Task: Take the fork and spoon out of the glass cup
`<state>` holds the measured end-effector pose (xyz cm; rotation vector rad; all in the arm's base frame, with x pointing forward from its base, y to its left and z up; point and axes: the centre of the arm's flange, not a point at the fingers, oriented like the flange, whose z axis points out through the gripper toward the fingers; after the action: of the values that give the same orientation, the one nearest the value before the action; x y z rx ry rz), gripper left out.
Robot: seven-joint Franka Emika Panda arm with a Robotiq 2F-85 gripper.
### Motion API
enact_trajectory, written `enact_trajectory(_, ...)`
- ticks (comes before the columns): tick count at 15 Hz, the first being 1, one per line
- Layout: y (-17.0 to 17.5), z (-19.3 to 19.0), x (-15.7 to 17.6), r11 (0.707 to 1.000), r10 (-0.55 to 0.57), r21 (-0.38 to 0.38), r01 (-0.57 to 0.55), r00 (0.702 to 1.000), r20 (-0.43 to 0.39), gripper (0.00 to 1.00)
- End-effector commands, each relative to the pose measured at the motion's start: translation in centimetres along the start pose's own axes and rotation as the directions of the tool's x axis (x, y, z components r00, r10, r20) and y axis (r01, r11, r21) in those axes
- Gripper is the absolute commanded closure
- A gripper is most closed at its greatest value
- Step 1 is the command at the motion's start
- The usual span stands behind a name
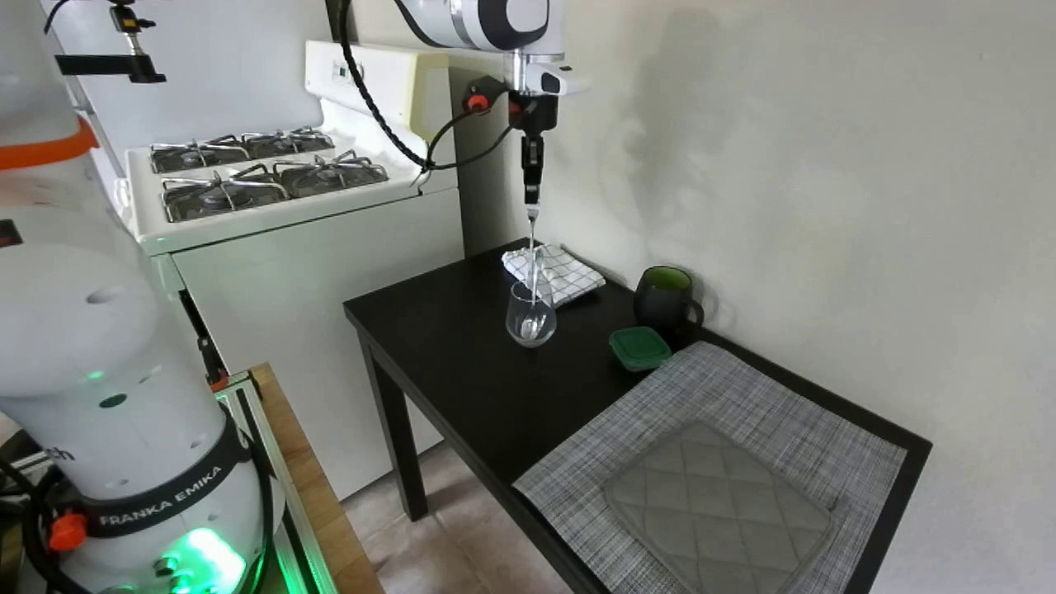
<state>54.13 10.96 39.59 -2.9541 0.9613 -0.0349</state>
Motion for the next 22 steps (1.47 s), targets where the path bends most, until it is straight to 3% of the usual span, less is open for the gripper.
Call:
enact_trajectory(1,1.0,-2.6,-0.6,0.999,-0.043,-0.021,0.043,0.999,0.019,0.99)
enact_trajectory(8,2.5,-5.3,-0.4,0.984,-0.144,-0.094,0.150,0.988,0.063,0.99)
enact_trajectory(13,3.9,-5.1,0.8,0.967,-0.207,-0.144,0.210,0.978,0.035,0.99)
enact_trajectory(18,5.3,-2.3,4.6,0.975,-0.057,-0.213,0.062,0.998,0.026,0.99)
enact_trajectory(22,7.1,1.1,7.9,0.961,0.113,-0.257,-0.098,0.993,0.045,0.99)
